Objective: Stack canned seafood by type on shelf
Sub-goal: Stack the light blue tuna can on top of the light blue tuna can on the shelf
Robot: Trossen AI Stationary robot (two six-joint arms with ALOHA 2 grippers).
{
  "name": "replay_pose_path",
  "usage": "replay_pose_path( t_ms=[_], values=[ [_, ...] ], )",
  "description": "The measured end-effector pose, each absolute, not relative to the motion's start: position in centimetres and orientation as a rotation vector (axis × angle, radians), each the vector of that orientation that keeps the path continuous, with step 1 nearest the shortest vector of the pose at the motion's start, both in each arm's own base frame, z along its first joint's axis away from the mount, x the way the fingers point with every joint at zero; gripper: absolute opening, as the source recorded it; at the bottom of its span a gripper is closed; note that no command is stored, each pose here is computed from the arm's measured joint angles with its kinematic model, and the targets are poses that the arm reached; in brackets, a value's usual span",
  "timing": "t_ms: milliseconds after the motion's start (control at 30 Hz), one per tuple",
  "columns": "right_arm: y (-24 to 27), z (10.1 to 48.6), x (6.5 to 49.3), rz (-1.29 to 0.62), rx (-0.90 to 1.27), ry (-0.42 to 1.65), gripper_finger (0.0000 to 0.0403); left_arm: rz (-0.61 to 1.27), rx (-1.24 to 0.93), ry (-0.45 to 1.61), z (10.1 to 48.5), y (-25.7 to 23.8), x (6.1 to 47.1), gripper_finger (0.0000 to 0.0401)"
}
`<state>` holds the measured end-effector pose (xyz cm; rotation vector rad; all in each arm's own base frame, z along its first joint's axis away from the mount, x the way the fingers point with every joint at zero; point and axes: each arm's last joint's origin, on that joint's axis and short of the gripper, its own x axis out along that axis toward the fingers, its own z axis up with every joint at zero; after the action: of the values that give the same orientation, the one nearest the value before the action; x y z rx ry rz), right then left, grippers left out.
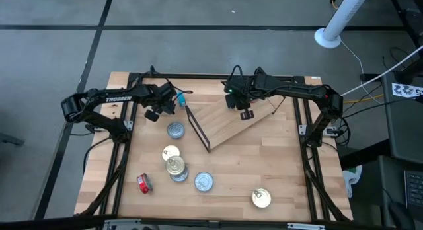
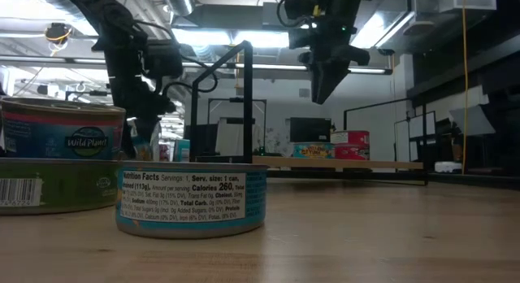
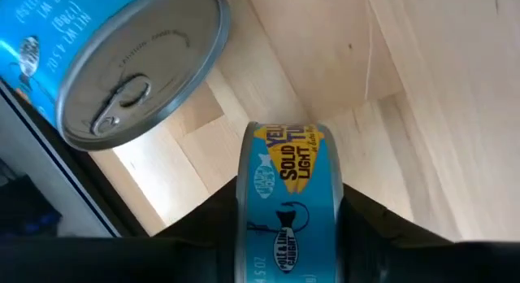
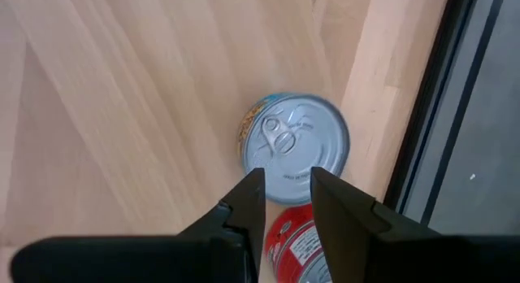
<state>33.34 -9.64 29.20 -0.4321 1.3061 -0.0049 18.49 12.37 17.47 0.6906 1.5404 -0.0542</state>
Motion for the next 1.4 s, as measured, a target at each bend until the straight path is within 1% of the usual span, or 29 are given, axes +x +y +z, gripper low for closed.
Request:
replay_pose_path(
  t_ms=[233, 467, 600, 1000, 1133, 1300, 1400],
  values=[
    [-9.5, 29.5, 32.6, 0.008, -0.427, 1.341, 0.0101, 0.053, 0.591, 1.515, 17.5, 11.6, 19.0, 0.0134],
    [-8.9, 32.6, 30.5, -0.026, -0.442, 1.258, 0.0101, 0.193, 0.586, 1.522, 18.0, 10.6, 19.8, 0.0145],
    [-8.5, 34.7, 28.9, -0.057, -0.449, 1.189, 0.0101, 0.265, 0.617, 1.510, 18.8, 10.3, 20.4, 0.0136],
    [-7.1, 39.3, 23.8, -0.128, -0.444, 1.042, 0.0101, 0.476, 0.815, 1.565, 22.9, 9.4, 21.9, 0.0141],
    [-6.6, 40.3, 22.1, -0.148, -0.428, 1.012, 0.0101, 0.575, 0.885, 1.540, 24.6, 9.3, 22.6, 0.0136],
    [-6.0, 41.4, 19.9, -0.170, -0.411, 0.980, 0.0101, 0.622, 0.934, 1.477, 26.9, 8.9, 23.6, 0.0145],
    [-5.6, 42.0, 18.6, -0.183, -0.401, 0.956, 0.0101, 0.666, 0.953, 1.428, 28.4, 8.5, 24.1, 0.0145]
  ],
)
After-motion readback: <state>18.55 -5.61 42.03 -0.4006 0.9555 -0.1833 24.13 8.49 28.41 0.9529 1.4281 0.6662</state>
